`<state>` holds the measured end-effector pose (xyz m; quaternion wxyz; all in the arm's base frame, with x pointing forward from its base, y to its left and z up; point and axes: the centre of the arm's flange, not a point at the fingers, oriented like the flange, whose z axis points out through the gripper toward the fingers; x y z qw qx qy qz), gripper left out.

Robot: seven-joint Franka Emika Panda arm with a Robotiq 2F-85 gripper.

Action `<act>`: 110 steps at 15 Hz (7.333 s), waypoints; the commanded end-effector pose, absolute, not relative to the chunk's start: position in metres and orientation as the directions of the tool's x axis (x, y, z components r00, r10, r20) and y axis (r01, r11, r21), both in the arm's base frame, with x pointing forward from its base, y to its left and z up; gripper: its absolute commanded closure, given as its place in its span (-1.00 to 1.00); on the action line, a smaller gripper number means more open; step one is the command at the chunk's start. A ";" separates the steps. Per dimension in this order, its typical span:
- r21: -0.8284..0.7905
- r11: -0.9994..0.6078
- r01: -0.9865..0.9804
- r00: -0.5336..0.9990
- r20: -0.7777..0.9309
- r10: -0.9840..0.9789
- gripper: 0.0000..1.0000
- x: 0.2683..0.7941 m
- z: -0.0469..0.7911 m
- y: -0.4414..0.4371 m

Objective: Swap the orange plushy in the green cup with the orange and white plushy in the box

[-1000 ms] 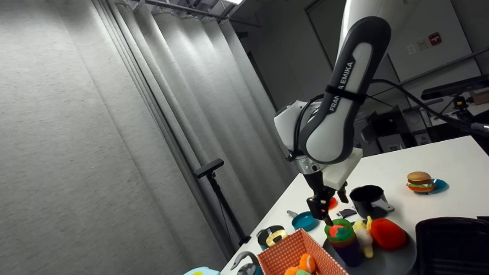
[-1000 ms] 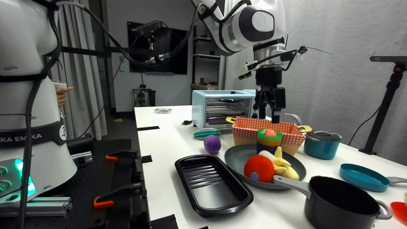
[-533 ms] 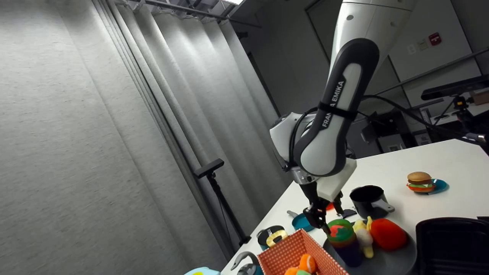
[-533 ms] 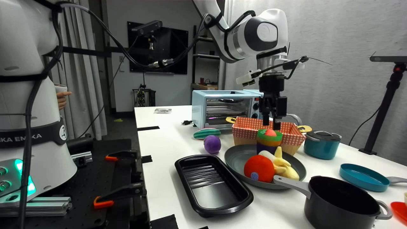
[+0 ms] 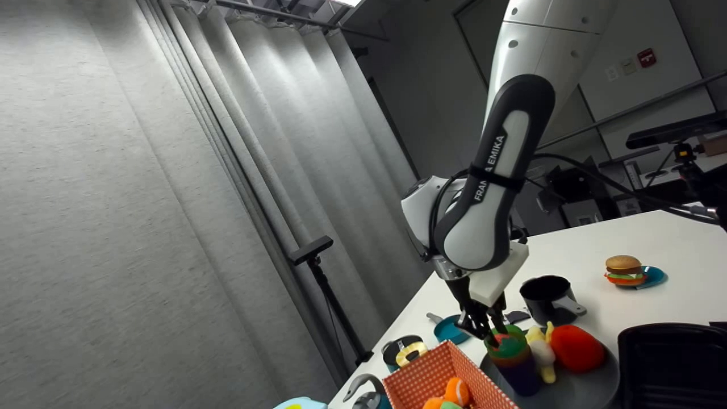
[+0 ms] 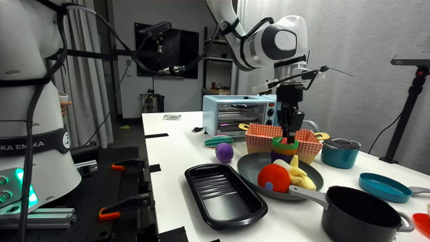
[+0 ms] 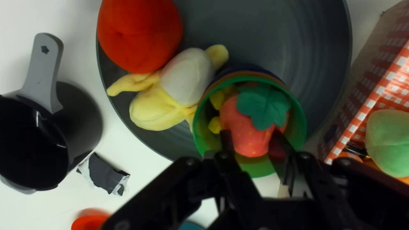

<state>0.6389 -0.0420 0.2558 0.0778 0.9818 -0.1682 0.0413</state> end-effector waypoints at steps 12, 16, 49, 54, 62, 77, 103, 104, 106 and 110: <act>0.132 -0.907 -0.400 0.906 0.204 -0.370 0.98 0.633 0.299 -0.061; 0.120 -0.924 -0.363 0.910 0.260 -0.323 0.98 0.633 0.324 -0.045; 0.105 -0.981 -0.162 0.969 0.206 -0.137 -1.00 0.570 0.330 0.052; 0.105 -0.984 -0.147 0.978 0.163 -0.128 -1.00 0.541 0.318 0.050; 0.117 -0.982 -0.149 0.975 0.183 -0.126 -1.00 0.565 0.314 0.052; 0.147 -0.981 -0.125 0.972 0.215 -0.092 -1.00 0.681 0.287 0.074; 0.213 -0.962 -0.173 0.984 0.082 -0.159 -1.00 0.759 0.198 0.024; 0.214 -0.962 -0.171 0.984 0.079 -0.157 -1.00 0.760 0.197 0.026; 0.217 -0.962 -0.169 0.985 0.070 -0.157 -1.00 0.759 0.194 0.027; 0.224 -0.960 -0.167 0.986 0.057 -0.158 -1.00 0.758 0.186 0.025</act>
